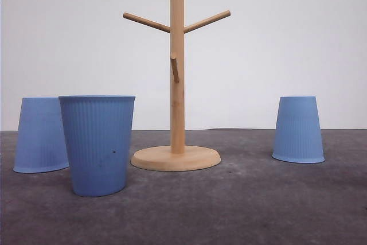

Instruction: Place three cups

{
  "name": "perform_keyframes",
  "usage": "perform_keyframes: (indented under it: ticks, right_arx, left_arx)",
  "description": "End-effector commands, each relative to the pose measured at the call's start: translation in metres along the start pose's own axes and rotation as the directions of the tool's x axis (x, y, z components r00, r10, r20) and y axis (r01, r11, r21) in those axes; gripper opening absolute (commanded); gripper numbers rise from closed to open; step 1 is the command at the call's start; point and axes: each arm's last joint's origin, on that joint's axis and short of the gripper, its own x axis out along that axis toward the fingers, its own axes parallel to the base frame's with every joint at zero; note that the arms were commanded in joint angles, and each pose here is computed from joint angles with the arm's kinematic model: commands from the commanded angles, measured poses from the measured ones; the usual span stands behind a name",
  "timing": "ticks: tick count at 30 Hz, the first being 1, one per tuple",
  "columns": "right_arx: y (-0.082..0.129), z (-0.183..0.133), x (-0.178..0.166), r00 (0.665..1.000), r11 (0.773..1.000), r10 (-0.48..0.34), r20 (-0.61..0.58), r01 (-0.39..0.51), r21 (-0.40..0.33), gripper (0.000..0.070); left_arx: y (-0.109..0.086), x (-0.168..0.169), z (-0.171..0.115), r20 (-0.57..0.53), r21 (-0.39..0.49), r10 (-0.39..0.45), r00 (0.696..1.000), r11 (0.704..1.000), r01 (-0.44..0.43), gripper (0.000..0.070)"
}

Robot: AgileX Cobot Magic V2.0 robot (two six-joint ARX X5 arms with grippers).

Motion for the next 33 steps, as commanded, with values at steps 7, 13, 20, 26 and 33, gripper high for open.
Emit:
perform_keyframes:
  ticks: [7, 13, 20, 26, 33]
  right_arx:
    - [0.023, 0.007, 0.006, 0.997, 0.964, 0.067, -0.04, -0.075, -0.256, 0.0]
    - [0.028, 0.005, 0.007, 0.994, 0.953, 0.094, -0.058, -0.106, -0.283, 0.0016]
    - [0.026, 0.005, 0.003, 0.999, 0.946, 0.023, -0.026, -0.03, -0.322, 0.0369]
    - [0.025, 0.003, 0.002, 0.999, 0.951, 0.017, -0.049, -0.031, -0.306, 0.0379]
    - [0.023, -0.004, 0.002, 0.993, 0.978, 0.013, -0.12, -0.037, -0.203, 0.0422]
  left_arx:
    - [-0.017, 0.009, 0.003, -0.067, 0.225, -0.11, 0.992, 0.967, 0.123, 0.0003]
    - [-0.02, 0.012, 0.001, -0.096, 0.266, -0.124, 0.988, 0.953, 0.146, 0.0005]
    - [-0.02, 0.011, 0.003, -0.09, 0.262, -0.125, 0.988, 0.954, 0.145, 0.0434]
    - [-0.019, 0.012, 0.003, -0.092, 0.216, -0.099, 0.991, 0.969, 0.117, 0.0435]
    - [-0.018, 0.026, 0.011, -0.165, 0.124, -0.042, 0.985, 0.99, 0.063, 0.0435]
